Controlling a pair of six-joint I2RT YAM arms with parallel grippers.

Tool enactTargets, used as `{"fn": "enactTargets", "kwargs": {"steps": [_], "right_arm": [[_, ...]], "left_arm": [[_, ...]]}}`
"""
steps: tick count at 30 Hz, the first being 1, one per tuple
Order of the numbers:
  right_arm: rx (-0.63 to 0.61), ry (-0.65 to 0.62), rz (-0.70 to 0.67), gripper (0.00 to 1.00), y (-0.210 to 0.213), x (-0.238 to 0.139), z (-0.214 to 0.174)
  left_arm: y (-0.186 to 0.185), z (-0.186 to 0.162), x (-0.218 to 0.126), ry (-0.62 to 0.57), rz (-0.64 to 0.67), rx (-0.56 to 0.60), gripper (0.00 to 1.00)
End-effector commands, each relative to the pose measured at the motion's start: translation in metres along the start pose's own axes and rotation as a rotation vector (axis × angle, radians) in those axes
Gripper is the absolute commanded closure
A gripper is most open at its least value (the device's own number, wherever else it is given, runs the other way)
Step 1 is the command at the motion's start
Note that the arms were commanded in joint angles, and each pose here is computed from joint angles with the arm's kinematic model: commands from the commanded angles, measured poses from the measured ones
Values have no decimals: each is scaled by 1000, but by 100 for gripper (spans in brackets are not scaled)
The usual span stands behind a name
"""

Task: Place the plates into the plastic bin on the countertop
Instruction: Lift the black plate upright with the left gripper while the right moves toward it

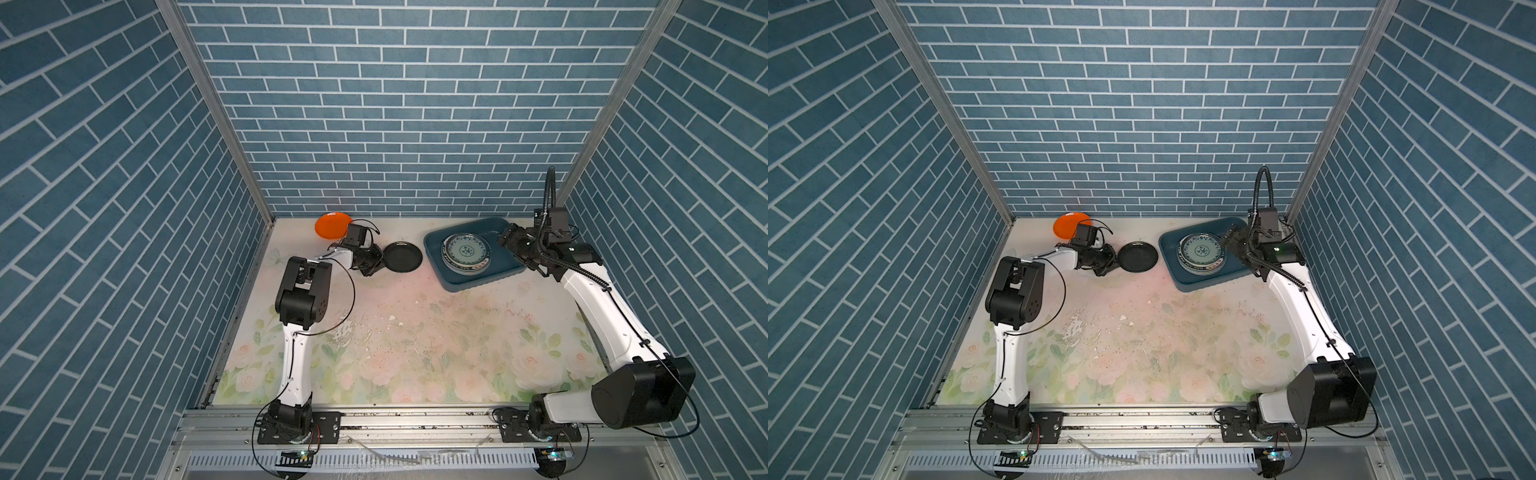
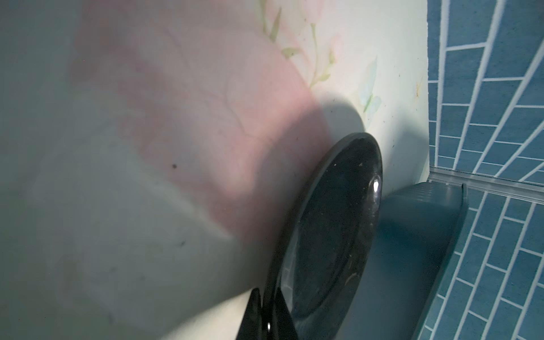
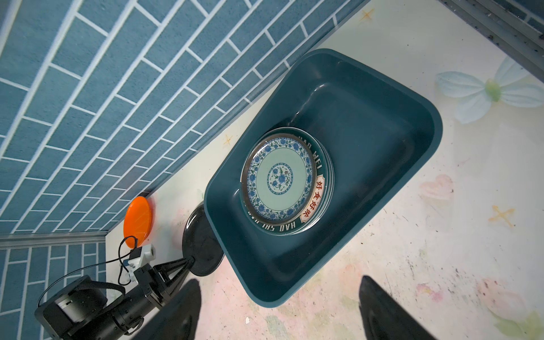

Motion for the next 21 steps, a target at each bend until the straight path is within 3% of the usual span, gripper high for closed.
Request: {"fn": "enactTargets", "kwargs": {"steps": [1,21], "right_arm": [[-12,35,48,16,6,8,-5],[-161,274,362,18,76,41,-44]], "left_arm": [[-10,6,-26,-49,-10,-16,95],[-50,-12,-122,-175,-87,57,96]]}}
Point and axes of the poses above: each gripper's point midway between its finger pads, its own x axis out along the fingers, its own y axis along the line the jaws close on, z = x × y, the point moved 6 cm from there along -x, back along the fingers, and after that the axes turned 9 degrees about x, right-handed, at the moved point
